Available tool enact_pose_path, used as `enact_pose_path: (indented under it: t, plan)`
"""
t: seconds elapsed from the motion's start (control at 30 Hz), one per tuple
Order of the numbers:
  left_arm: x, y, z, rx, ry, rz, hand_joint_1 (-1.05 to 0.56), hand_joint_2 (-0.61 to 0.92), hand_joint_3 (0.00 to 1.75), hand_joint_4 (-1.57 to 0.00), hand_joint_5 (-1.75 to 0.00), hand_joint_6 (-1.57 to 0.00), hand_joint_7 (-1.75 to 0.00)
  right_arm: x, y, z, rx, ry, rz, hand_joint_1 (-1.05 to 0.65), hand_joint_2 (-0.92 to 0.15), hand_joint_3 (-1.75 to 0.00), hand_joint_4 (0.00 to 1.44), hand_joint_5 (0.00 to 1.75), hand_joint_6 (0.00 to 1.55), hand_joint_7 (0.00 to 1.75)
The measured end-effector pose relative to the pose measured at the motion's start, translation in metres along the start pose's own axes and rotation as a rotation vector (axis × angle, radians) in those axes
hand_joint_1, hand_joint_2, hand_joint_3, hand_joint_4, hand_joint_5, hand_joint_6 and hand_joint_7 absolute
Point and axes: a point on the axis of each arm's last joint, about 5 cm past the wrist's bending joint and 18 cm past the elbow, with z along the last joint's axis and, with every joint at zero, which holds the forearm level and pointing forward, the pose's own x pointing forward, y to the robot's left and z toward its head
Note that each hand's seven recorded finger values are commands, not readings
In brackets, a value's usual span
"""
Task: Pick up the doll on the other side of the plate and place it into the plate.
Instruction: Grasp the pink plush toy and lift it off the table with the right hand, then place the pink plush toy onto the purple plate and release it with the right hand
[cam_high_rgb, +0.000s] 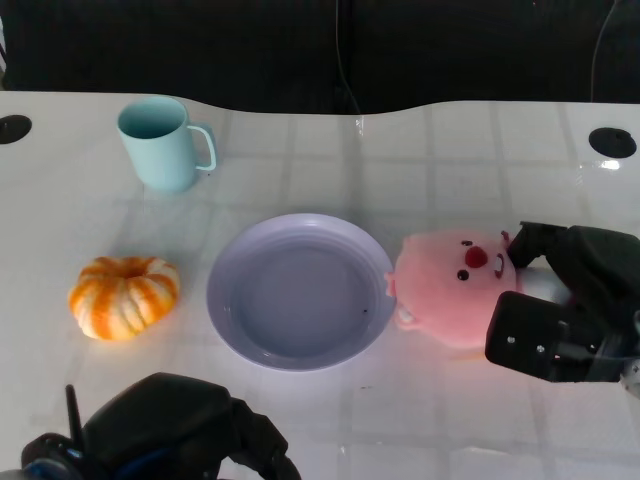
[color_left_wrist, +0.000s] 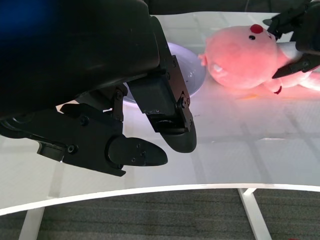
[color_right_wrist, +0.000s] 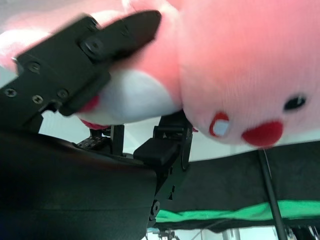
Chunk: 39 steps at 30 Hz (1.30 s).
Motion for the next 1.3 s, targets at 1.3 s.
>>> enact_pose_path:
  t: [1.3]
  plan:
    - [0.02,-0.016,-0.004,0.033,-0.041,0.012,-0.24,0.92,0.23,-0.79,-1.29,-1.1,-0.03,0.038,-0.006,0.12,0.264,-0.322,0.045,-0.18,-0.44,-0.94,0.81,1.7,0.8,1.25]
